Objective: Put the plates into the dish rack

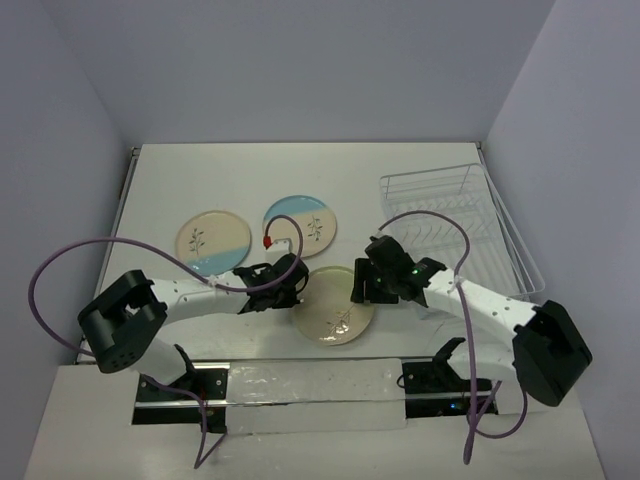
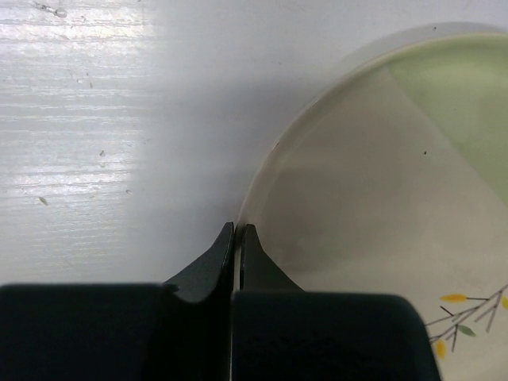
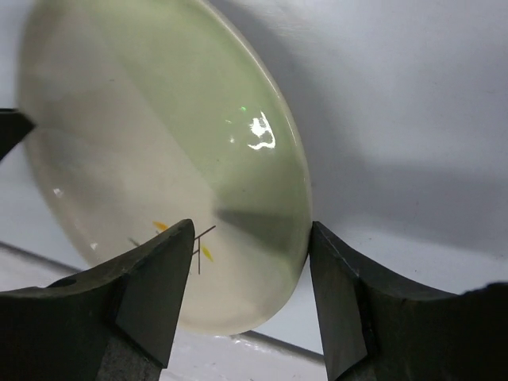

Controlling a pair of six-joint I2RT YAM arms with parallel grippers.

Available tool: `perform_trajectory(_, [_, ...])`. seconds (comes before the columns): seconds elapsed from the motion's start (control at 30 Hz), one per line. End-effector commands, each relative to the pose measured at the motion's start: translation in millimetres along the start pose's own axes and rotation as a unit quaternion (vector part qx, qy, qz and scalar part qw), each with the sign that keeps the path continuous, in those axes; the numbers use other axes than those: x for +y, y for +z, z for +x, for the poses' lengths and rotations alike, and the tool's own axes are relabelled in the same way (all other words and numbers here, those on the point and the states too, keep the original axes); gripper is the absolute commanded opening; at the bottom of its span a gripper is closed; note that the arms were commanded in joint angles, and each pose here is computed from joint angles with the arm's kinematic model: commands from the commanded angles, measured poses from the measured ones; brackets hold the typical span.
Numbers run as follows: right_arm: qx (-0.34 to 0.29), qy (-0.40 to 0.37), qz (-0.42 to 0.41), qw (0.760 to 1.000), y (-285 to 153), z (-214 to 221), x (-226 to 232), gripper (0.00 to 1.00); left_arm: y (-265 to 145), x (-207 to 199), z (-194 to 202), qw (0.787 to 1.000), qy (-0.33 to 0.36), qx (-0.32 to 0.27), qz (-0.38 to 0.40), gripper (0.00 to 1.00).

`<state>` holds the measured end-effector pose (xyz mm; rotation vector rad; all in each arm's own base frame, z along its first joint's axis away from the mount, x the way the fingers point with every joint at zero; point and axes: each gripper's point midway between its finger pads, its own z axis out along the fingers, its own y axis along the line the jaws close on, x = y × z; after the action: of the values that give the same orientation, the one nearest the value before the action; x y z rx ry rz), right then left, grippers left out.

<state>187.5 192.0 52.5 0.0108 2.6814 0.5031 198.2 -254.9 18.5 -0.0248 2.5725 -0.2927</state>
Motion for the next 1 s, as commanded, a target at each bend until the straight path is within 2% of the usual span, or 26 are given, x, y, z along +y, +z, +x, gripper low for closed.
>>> perform_trajectory(0.0, [-0.065,-0.031,-0.220,0.973,-54.1,-40.5,97.4,0.61,7.4,43.3,58.8,0.994,0.032,0.097,-0.047,0.00])
perform_trajectory(0.13, [-0.076,-0.042,-0.253,0.964,-70.5,-46.7,111.3,0.59,5.6,38.7,56.8,0.995,0.028,0.092,-0.031,0.00])
perform_trajectory(0.3, [-0.069,-0.029,-0.258,0.963,-66.9,-47.3,114.4,0.55,0.6,32.5,48.8,0.997,0.017,0.071,-0.008,0.00])
perform_trajectory(0.63, [-0.060,-0.018,-0.311,0.948,-68.4,-51.4,137.7,0.51,-4.5,17.3,40.0,0.998,0.003,0.042,0.047,0.00])
perform_trajectory(0.83, [-0.045,-0.008,-0.299,0.953,-54.9,-49.7,136.2,0.44,-5.7,15.5,33.8,0.998,0.001,0.028,0.051,0.00])
perform_trajectory(0.97, [-0.037,0.000,-0.277,0.960,-41.0,-49.3,130.8,0.42,-8.6,14.5,24.1,0.999,-0.004,0.007,0.052,0.00])
